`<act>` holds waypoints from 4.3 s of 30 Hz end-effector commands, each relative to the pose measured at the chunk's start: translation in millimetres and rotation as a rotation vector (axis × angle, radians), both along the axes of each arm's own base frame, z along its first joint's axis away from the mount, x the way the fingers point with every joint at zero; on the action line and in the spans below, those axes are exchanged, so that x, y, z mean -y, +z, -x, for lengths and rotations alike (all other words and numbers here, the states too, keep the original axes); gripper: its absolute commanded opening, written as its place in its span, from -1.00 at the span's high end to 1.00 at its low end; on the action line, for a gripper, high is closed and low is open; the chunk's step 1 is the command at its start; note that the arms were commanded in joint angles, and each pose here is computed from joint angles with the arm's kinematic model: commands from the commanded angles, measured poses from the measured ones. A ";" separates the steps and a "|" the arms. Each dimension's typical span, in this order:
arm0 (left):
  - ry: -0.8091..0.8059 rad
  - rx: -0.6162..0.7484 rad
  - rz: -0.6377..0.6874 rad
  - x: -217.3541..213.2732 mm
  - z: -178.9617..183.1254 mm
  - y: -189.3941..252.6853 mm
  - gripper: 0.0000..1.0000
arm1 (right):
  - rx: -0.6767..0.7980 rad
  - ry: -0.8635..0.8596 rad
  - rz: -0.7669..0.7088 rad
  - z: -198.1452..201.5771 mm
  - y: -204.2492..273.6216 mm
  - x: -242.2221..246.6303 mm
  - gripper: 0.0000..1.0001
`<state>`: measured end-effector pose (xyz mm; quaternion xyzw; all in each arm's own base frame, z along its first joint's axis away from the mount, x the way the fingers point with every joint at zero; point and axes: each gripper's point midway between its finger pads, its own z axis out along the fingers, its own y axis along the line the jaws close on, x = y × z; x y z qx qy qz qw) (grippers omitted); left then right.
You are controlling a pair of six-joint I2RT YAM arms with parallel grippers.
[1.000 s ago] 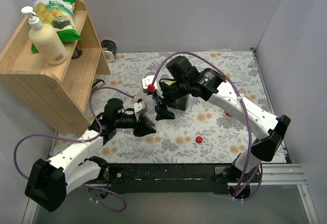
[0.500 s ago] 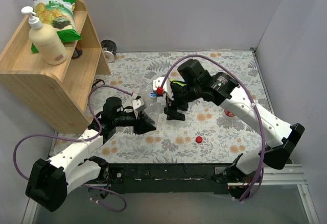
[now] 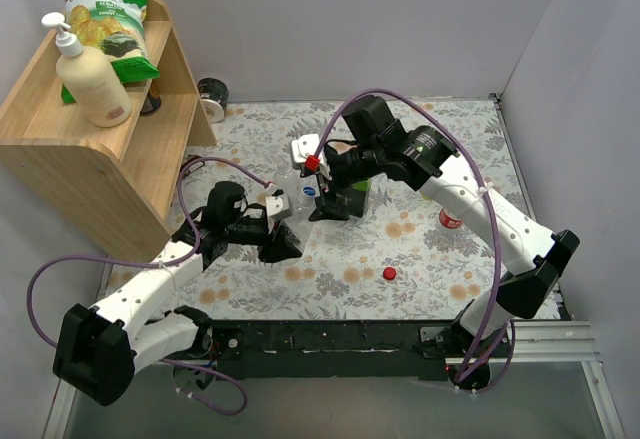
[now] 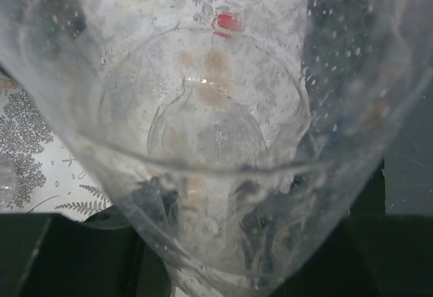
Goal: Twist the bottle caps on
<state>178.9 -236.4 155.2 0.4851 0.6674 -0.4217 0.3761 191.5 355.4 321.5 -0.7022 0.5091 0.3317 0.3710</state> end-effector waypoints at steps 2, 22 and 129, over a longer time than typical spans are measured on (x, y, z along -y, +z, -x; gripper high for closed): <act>-0.026 0.041 -0.003 2.9 -4.9 12.5 1.00 | 0.030 0.082 -0.075 16.0 10.1 -9.2 -0.97; 0.061 -0.019 0.045 2.0 -11.7 27.6 1.00 | 0.006 0.007 0.043 25.6 -18.7 17.9 -0.94; 0.018 0.103 -0.099 -9.2 -34.6 17.4 1.00 | 0.032 -0.012 -0.278 -9.8 7.0 0.1 -0.97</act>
